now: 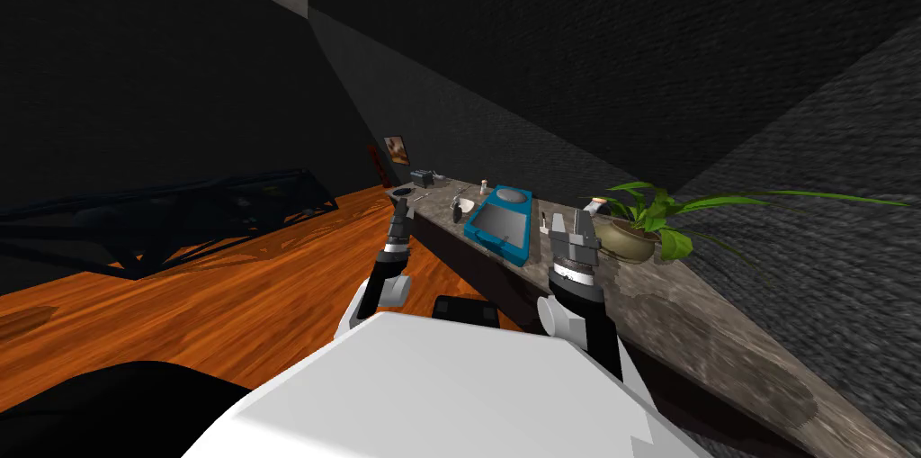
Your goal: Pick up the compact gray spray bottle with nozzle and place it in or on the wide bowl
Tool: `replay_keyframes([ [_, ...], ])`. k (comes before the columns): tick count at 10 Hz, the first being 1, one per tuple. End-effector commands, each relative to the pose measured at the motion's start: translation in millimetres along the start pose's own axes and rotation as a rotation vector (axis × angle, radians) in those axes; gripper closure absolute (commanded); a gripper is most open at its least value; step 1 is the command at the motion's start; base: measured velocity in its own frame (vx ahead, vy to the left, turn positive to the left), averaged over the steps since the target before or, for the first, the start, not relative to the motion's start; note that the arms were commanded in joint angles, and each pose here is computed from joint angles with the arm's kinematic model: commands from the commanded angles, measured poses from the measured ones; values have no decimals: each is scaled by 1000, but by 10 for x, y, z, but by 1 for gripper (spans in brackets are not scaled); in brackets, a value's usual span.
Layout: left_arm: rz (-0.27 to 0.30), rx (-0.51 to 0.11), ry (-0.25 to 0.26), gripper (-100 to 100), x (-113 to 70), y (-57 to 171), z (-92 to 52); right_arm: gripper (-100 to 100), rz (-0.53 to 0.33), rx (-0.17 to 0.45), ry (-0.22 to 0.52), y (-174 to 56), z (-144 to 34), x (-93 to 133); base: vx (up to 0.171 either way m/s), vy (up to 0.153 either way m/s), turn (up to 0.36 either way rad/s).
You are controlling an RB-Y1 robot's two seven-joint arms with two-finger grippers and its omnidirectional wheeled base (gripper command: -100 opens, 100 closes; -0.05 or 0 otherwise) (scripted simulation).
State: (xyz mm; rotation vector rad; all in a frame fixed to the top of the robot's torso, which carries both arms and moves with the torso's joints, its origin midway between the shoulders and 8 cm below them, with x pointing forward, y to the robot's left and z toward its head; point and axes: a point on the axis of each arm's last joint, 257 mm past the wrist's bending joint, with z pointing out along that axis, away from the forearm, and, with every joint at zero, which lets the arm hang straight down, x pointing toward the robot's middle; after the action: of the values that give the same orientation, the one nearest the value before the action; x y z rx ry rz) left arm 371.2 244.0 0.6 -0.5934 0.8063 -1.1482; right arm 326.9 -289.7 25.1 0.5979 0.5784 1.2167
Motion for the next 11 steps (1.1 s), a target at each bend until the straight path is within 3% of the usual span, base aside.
replay_keyframes([
  [1, 24, -16, 39, -100, 37, 70, -30, 0, 0, 0, 0, 0, 0, 0, 0, -4, -94],
  [5, 84, -75, 122, -100, 92, 300, -126, 0, 0, 0, 0, 0, 0, 0, 0, -5, -113],
  [11, 208, -214, 263, -100, 79, 805, -376, 0, 0, 0, 0, 0, 0, 0, 4, -10, -176],
])
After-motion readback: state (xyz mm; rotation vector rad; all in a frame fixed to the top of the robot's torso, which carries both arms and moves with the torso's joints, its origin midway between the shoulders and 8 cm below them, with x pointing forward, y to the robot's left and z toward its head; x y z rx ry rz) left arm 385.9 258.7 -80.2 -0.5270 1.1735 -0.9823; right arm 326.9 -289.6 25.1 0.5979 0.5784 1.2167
